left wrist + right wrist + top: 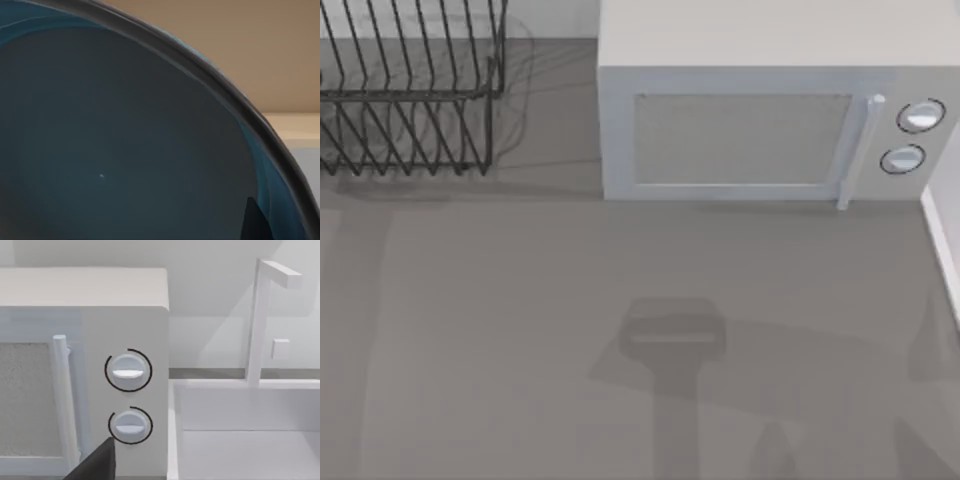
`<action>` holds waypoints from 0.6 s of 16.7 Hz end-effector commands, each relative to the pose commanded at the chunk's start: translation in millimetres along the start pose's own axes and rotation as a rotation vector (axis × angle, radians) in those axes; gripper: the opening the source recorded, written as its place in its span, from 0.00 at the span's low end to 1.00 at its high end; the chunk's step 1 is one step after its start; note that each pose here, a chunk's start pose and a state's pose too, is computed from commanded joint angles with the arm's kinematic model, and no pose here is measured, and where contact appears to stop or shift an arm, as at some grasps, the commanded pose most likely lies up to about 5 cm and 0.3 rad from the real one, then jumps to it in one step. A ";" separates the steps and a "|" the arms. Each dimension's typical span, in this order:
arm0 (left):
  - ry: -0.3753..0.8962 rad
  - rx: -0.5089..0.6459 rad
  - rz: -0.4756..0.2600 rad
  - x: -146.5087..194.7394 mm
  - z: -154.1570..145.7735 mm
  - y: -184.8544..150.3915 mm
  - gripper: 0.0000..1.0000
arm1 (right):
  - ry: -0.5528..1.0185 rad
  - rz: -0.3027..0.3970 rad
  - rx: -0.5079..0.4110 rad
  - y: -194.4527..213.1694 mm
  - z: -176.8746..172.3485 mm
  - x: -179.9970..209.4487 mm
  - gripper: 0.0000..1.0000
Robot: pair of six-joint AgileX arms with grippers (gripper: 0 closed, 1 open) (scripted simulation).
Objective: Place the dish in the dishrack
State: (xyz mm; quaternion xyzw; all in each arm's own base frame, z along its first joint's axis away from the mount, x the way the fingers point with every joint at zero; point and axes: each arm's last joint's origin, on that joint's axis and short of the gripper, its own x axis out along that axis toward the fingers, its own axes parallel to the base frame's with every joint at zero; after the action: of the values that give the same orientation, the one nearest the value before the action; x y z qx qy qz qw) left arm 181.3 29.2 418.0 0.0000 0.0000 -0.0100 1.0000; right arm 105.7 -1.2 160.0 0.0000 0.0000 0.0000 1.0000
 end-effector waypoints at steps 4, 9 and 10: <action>0.002 0.000 -0.001 4.8 -0.3 0.2 0.00 | 0.000 0.000 0.000 0.0 0.0 0.0 1.00; 0.012 -0.002 0.007 68.4 -25.8 9.4 0.00 | 0.000 0.000 0.000 0.0 0.0 0.0 1.00; 0.013 -0.002 0.008 86.6 -36.6 11.4 0.00 | 0.000 0.000 0.000 0.0 0.0 0.0 1.00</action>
State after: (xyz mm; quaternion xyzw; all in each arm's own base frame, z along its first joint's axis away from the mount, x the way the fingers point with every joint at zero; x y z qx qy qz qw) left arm 268.1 38.8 381.4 -0.0009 0.0063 -0.0060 1.0000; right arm 105.7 -1.2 160.0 0.0000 0.0000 0.0000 1.0000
